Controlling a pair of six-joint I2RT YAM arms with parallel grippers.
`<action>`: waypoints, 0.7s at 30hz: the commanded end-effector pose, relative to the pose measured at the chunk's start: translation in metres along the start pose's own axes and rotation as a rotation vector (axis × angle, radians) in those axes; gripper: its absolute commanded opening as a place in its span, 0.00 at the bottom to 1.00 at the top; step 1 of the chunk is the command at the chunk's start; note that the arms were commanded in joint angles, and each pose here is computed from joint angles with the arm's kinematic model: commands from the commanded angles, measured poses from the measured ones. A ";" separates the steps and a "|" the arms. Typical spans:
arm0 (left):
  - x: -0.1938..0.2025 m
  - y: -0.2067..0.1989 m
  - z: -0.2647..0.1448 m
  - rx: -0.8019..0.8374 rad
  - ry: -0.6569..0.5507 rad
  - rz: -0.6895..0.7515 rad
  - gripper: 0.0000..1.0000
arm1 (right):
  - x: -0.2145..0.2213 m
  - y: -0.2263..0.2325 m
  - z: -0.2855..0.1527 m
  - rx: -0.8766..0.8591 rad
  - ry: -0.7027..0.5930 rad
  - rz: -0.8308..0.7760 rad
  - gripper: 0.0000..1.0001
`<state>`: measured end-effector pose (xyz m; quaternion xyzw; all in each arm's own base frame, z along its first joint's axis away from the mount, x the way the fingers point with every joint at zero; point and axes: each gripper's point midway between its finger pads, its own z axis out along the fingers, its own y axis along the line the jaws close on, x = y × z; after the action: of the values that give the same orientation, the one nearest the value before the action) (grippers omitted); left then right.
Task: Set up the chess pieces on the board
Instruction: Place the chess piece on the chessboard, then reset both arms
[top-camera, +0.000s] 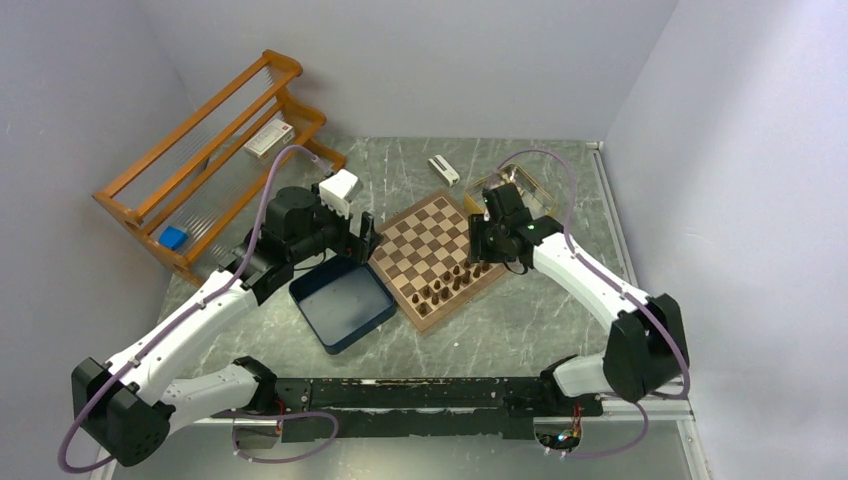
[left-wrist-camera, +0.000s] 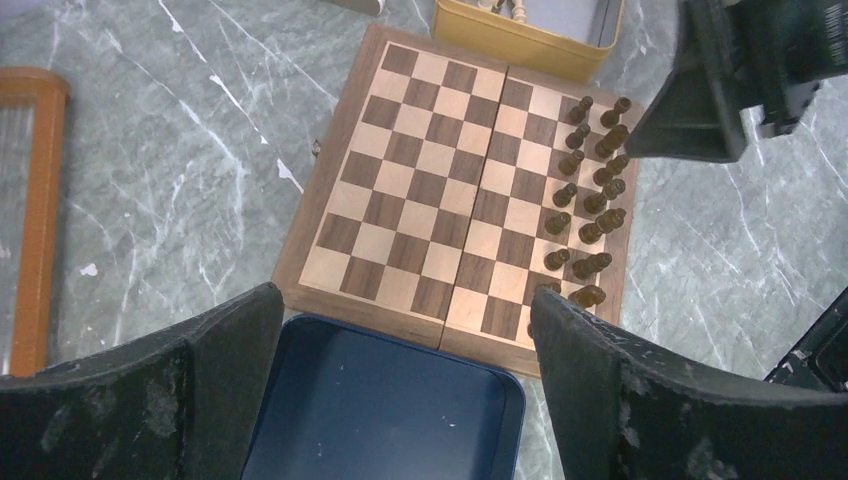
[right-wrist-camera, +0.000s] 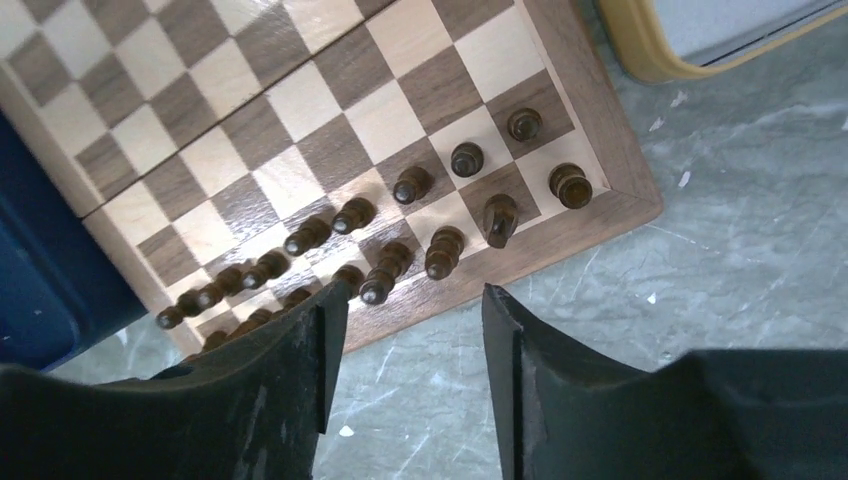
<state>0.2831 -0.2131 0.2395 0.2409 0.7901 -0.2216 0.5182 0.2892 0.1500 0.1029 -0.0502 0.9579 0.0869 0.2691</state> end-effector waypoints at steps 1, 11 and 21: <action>-0.007 -0.004 0.004 0.017 -0.009 -0.043 0.98 | -0.032 0.011 -0.039 -0.070 -0.152 0.040 0.62; -0.051 -0.055 -0.007 0.261 -0.067 -0.211 0.98 | -0.060 0.034 -0.113 -0.281 -0.450 0.130 1.00; -0.052 -0.063 -0.024 0.297 -0.103 -0.277 0.98 | -0.053 0.002 -0.130 -0.185 -0.577 0.304 1.00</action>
<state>0.2549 -0.2571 0.2859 0.2000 0.7677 -0.3903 0.4673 0.2653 0.1434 0.2355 0.0520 0.8401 0.2365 0.4854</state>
